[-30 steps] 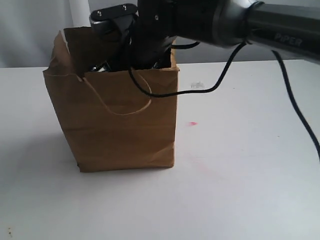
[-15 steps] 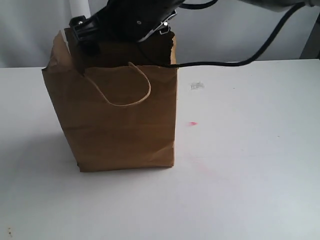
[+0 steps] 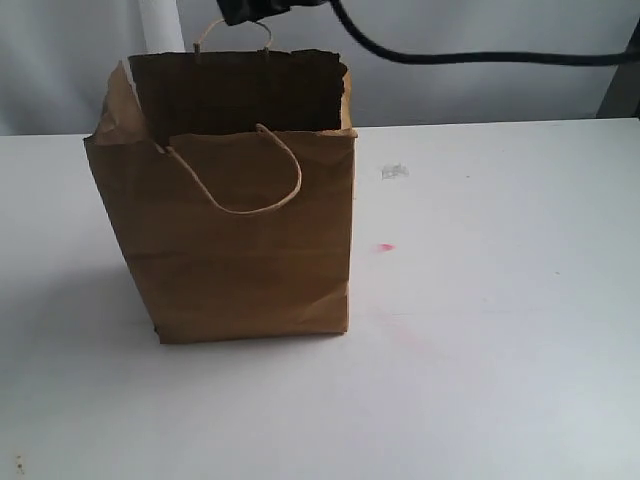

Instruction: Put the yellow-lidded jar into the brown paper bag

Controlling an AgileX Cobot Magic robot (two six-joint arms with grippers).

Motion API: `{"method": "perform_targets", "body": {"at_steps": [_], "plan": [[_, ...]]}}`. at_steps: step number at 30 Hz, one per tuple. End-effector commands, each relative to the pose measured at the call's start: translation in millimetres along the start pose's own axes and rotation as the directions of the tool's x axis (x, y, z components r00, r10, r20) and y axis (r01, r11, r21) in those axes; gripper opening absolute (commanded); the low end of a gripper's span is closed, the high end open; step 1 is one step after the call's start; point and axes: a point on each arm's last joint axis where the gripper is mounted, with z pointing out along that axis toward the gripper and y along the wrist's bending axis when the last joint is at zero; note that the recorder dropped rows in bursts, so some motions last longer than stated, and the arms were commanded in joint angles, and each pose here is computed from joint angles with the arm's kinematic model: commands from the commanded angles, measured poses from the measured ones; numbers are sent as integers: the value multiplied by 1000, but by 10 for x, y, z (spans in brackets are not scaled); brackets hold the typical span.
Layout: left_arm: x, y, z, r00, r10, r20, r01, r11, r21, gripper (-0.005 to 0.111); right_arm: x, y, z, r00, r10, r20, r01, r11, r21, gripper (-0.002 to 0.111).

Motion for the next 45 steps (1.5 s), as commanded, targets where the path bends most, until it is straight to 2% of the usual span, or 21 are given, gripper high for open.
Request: {"method": "perform_targets", "body": {"at_steps": [1,7,13,20,26,31,36,40,45], "plan": [[-14,-6,0,1000,-6,8,6,1000,8,1,10,-22,-306,994,-100,-41,101,995,26,0],[-14,-6,0,1000,-6,8,6,1000,8,1,65,-85,-841,986,-141,-89,149,986,80,0],[-14,-6,0,1000,-6,8,6,1000,8,1,266,-112,-1461,989,-140,-44,143,985,91,0],[-14,-6,0,1000,-6,8,6,1000,8,1,925,-153,-2083,992,-119,47,115,990,81,0],[-14,-6,0,1000,-6,8,6,1000,8,1,1644,-79,-2551,964,-28,266,49,996,-75,0],[-14,-6,0,1000,-6,8,6,1000,8,1,2196,-62,-2629,908,64,415,10,985,-174,0],[-14,-6,0,1000,-6,8,6,1000,8,1,2479,-95,-2549,807,132,575,-12,978,-207,0],[-14,-6,0,1000,-6,8,6,1000,8,1,2567,-134,-2354,742,162,650,-35,978,-204,0],[-14,-6,0,1000,-6,8,6,1000,8,1,2694,-142,-2142,780,170,602,-55,977,-204,0]]}}
